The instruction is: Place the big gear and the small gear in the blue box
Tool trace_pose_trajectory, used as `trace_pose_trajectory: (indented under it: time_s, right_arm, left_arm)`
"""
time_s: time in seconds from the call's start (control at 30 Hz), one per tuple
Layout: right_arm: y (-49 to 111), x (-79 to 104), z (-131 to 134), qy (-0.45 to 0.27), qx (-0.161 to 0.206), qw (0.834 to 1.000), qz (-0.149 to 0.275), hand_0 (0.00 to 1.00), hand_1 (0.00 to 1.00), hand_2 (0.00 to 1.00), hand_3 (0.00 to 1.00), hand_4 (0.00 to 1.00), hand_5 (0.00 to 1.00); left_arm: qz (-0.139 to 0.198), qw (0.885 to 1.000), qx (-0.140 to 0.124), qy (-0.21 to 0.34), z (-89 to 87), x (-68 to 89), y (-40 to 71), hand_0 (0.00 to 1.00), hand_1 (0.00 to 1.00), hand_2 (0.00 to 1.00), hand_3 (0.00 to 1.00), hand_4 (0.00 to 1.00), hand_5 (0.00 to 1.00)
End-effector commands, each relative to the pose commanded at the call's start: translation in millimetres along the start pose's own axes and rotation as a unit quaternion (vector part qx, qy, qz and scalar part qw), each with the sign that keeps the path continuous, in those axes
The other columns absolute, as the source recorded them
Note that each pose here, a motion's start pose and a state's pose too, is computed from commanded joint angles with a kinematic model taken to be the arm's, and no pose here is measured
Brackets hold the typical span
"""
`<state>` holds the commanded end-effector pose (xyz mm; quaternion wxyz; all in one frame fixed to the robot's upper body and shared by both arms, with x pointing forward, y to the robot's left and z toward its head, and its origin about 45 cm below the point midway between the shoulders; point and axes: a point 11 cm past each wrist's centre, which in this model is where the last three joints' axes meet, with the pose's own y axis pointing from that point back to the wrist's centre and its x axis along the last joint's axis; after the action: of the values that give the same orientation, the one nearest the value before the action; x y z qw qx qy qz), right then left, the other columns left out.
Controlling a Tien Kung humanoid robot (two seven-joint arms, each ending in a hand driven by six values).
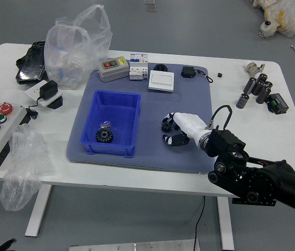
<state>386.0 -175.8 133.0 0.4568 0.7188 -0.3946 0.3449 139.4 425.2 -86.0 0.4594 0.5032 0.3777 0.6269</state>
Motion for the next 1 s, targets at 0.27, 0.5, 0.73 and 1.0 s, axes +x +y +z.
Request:
trace_pose_trajectory:
  time_s: [0.27, 0.5, 0.73, 1.0]
  right_arm:
    - [-4.0, 2.8, -6, 0.015, 0.005, 1.0, 0.011, 0.368, 0.471, 0.427, 0.565, 0.619, 0.12]
    - [-5.0, 5.1, -4, 0.017, 0.004, 1.0, 0.015, 0.366, 0.466, 0.408, 0.562, 0.628, 0.116]
    - [-4.7, 27.8, -14, 0.022, 0.019, 0.999, 0.039, 0.353, 0.464, 0.404, 0.556, 0.633, 0.125]
    - [0.6, 63.2, -82, 0.051, 0.108, 0.99, 0.081, 0.357, 0.465, 0.402, 0.563, 0.595, 0.104]
  left_arm:
    - [-0.001, 1.0, -0.001, 0.0, 0.3, -0.9, 0.0, 0.652, 0.435, 0.5, 0.724, 0.699, 0.726]
    - [-0.001, 1.0, -0.001, 0.001, 0.2, -0.9, 0.0, 0.652, 0.435, 0.5, 0.724, 0.7, 0.726]
    - [-0.001, 1.0, -0.001, 0.001, 0.1, -1.1, -0.1, 0.652, 0.434, 0.5, 0.724, 0.701, 0.727]
    - [-0.001, 1.0, 0.0, 0.0, -0.1, -0.6, 0.0, 0.652, 0.435, 0.5, 0.724, 0.701, 0.728]
